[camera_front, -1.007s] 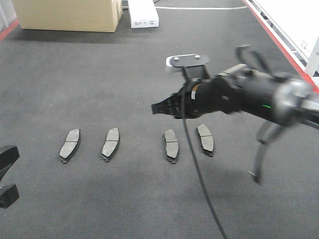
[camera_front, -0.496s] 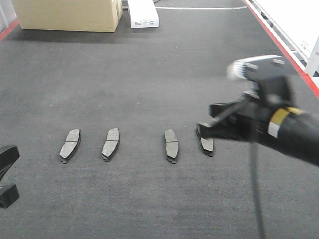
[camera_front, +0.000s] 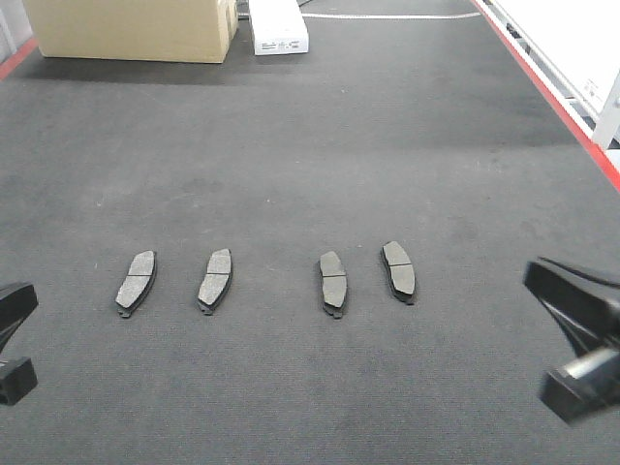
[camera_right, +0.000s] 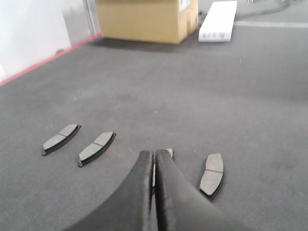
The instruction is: Move and align brake pads A on conveyor
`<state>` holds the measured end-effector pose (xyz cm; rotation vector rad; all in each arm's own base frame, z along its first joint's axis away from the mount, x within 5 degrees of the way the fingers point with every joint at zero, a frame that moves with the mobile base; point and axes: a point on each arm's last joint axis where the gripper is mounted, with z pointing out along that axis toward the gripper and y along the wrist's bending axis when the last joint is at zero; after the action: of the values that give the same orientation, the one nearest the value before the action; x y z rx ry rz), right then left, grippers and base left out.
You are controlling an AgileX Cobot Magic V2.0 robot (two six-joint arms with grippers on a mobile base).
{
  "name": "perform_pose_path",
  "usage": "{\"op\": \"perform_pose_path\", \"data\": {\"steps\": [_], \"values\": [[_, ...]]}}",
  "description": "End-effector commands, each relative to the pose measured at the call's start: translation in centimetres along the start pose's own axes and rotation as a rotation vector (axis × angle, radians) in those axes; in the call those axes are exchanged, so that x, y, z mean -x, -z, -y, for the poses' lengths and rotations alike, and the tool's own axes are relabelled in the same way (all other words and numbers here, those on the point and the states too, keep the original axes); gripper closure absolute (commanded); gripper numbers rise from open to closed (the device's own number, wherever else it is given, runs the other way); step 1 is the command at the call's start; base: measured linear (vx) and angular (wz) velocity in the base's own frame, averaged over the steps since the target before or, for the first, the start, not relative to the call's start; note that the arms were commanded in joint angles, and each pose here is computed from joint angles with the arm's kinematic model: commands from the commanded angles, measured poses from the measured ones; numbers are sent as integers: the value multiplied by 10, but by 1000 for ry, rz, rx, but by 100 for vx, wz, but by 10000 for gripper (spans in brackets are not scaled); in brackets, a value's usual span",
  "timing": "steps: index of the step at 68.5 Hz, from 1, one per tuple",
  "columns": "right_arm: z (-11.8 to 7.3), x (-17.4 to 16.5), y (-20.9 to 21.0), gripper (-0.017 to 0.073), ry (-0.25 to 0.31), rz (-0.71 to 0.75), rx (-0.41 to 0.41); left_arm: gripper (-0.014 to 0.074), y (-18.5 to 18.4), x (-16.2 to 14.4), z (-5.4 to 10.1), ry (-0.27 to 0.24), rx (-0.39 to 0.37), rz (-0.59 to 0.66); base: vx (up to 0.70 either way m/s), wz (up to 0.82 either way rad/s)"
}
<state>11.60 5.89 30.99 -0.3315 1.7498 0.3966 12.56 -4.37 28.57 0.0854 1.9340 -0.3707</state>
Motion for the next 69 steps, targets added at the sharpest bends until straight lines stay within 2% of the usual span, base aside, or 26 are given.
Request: {"op": "perform_pose_path", "data": {"steps": [1,59,69], "values": [[-2,13,11,565,22,127,19,600,3,14,4,3,-31,88,0,0],[-1,14,16,565,21,139,18,600,3,14,4,8,-34,89,0,0],[-1,14,16,565,21,139,18,600,3,15,7,-75,-61,102,0,0]]}}
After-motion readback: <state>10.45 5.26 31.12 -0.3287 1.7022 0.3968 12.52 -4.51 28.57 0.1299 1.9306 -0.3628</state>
